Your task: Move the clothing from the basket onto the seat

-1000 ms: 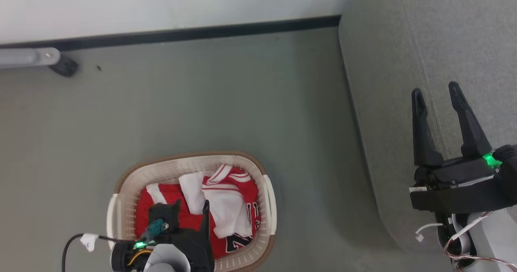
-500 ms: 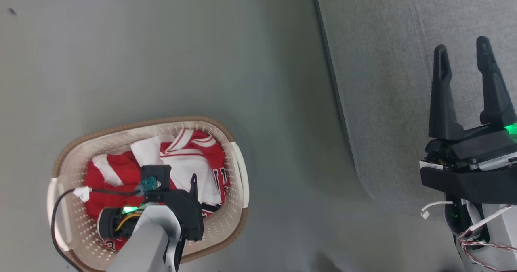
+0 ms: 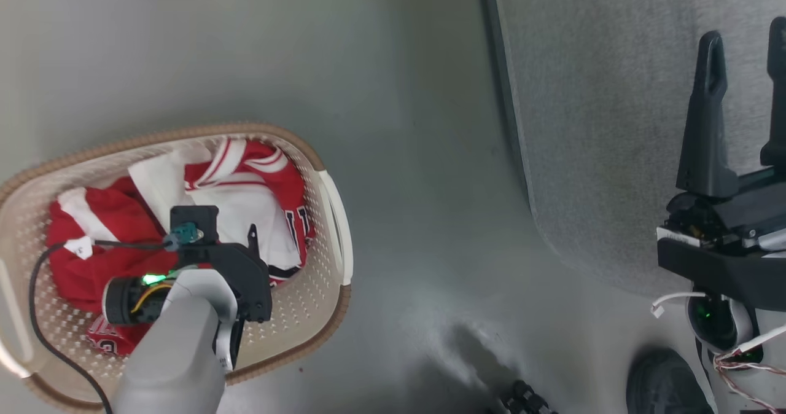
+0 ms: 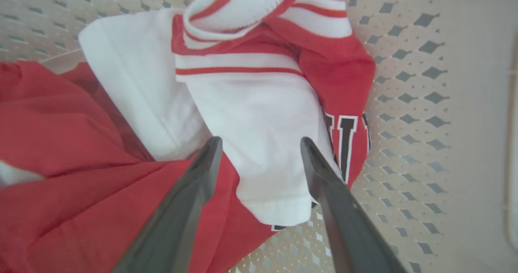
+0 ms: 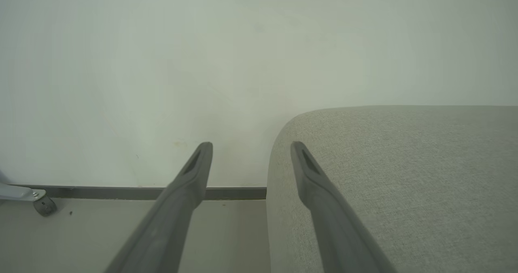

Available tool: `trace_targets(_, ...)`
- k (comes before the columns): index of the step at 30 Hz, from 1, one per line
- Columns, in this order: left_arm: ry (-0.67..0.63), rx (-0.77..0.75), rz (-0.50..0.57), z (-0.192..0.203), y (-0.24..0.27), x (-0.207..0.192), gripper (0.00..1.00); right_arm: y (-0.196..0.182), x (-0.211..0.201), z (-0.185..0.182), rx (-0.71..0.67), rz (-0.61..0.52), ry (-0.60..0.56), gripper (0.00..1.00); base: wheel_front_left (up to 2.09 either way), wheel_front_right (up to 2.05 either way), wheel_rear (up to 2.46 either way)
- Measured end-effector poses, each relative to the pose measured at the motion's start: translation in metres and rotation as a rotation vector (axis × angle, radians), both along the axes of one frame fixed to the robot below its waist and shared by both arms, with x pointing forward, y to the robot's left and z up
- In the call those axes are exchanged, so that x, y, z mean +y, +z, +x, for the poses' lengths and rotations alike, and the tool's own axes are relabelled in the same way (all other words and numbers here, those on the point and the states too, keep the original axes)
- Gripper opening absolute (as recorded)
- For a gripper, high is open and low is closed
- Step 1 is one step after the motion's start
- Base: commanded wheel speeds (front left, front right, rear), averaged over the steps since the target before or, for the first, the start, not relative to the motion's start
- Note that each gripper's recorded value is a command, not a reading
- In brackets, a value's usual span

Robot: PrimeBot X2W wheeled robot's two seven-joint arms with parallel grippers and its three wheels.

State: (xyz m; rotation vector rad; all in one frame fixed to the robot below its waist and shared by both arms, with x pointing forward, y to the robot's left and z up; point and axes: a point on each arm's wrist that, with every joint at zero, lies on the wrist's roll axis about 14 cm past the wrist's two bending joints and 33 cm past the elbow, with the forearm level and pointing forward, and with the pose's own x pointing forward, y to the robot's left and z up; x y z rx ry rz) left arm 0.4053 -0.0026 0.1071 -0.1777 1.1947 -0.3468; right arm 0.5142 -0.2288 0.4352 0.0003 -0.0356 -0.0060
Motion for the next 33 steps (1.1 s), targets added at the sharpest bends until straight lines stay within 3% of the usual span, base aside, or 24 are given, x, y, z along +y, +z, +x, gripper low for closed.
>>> trace_targets(9, 0.009, 0.103, 0.016, -0.021, -0.037, 0.000, 1.00, -0.017, 0.002, 0.010, 0.011, -0.009, 0.006, 1.00, 0.00, 0.00, 0.00)
trace_targets(21, 0.054, 0.147, 0.005, -0.022, -0.048, -0.003, 1.00, -0.021, 0.002, 0.011, 0.007, -0.030, 0.011, 1.00, 0.00, 0.00, 0.00)
trace_targets(22, 0.055, 0.146, -0.003, -0.021, -0.047, -0.004, 0.95, -0.021, 0.002, 0.011, 0.006, -0.031, 0.010, 1.00, 0.00, 0.00, 0.00)
trace_targets(23, 0.063, 0.149, -0.007, -0.020, -0.047, -0.005, 0.62, -0.021, 0.002, 0.012, 0.005, -0.032, 0.010, 1.00, 0.00, 0.00, 0.00)
trace_targets(24, 0.067, 0.152, -0.014, -0.020, -0.047, -0.006, 0.39, -0.021, 0.002, 0.012, 0.004, -0.035, 0.011, 1.00, 0.00, 0.00, 0.00)
trace_targets(25, 0.067, 0.150, -0.016, -0.019, -0.047, -0.006, 0.00, -0.020, 0.002, 0.012, 0.002, -0.038, 0.013, 1.00, 0.00, 0.00, 0.00)
trace_targets(33, 0.070, 0.154, -0.022, -0.015, -0.049, -0.007, 0.00, -0.025, 0.003, 0.011, 0.009, -0.034, 0.016, 1.00, 0.00, 0.00, 0.00)
